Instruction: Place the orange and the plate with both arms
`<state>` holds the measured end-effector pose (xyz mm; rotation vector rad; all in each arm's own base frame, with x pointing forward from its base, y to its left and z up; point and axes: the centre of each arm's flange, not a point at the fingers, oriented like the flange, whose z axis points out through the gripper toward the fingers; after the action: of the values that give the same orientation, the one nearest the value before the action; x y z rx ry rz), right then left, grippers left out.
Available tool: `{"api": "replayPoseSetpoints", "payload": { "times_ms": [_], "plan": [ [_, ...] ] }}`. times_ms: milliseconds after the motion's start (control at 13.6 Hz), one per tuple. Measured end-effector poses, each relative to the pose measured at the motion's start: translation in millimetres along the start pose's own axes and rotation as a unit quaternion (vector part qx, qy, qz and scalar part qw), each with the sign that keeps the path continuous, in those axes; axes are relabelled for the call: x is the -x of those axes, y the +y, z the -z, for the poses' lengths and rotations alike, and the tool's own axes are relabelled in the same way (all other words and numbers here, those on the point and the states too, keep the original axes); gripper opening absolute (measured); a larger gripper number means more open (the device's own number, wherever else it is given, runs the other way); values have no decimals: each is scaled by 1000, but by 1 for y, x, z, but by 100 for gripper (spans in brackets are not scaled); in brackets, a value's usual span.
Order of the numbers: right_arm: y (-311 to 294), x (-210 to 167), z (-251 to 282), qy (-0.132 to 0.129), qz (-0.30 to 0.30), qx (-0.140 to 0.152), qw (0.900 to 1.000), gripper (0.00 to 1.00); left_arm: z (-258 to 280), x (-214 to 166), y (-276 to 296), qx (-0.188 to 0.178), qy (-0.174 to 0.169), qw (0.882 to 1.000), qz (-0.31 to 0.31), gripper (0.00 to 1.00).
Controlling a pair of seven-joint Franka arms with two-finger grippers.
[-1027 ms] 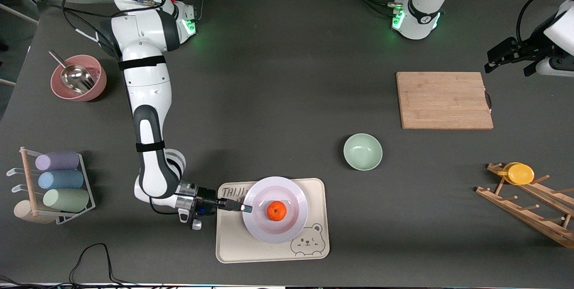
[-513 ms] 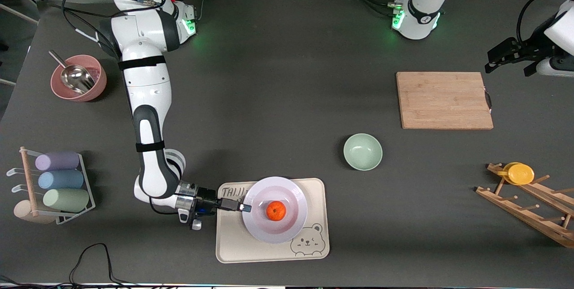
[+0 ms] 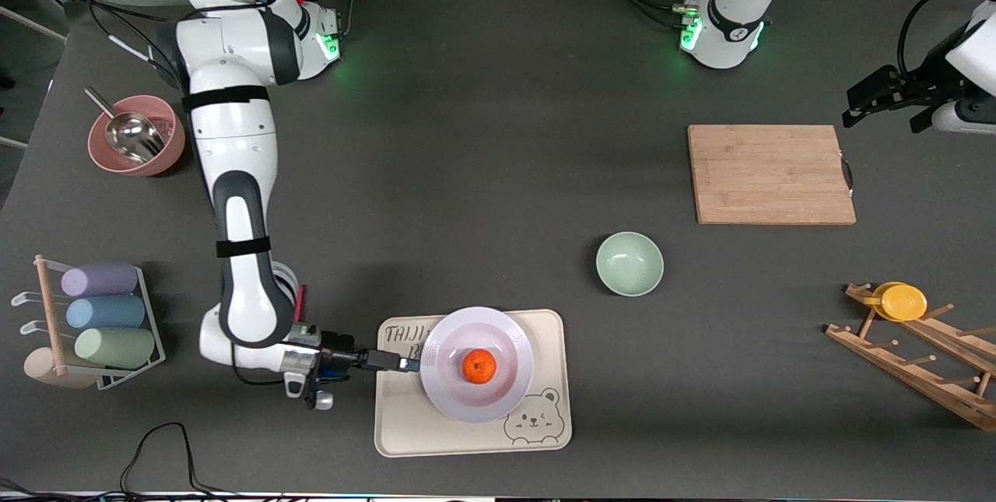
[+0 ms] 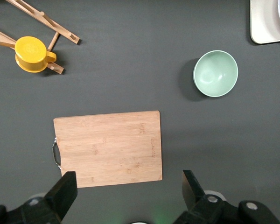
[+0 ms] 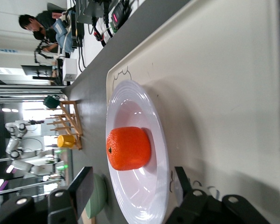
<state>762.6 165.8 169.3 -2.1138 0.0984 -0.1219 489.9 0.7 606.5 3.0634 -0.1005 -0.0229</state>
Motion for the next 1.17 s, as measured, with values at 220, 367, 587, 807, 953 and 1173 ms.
{"api": "replayPoseSetpoints", "payload": {
  "times_ms": [220,367,587,807,953,1173],
  "plan": [
    [-13,-13,58,-15,34,62,997,86,-2,-1,-3,1,-2,1000,2,100],
    [-25,-14,95,-39,51,93,994,93,-2,-1,-3,1,-2,1000,3,100],
    [-47,-9,161,-70,75,155,983,100,-2,-1,-4,-2,-3,1000,3,100],
    [-90,9,245,-82,75,250,962,100,-2,-2,0,-15,-3,1000,-4,100],
    [-128,29,296,-84,64,308,946,100,-2,-2,10,-26,-4,1000,-14,100],
    [-182,67,367,-87,49,374,922,100,-1,-3,15,-35,-3,999,-9,100]
  ]
}}
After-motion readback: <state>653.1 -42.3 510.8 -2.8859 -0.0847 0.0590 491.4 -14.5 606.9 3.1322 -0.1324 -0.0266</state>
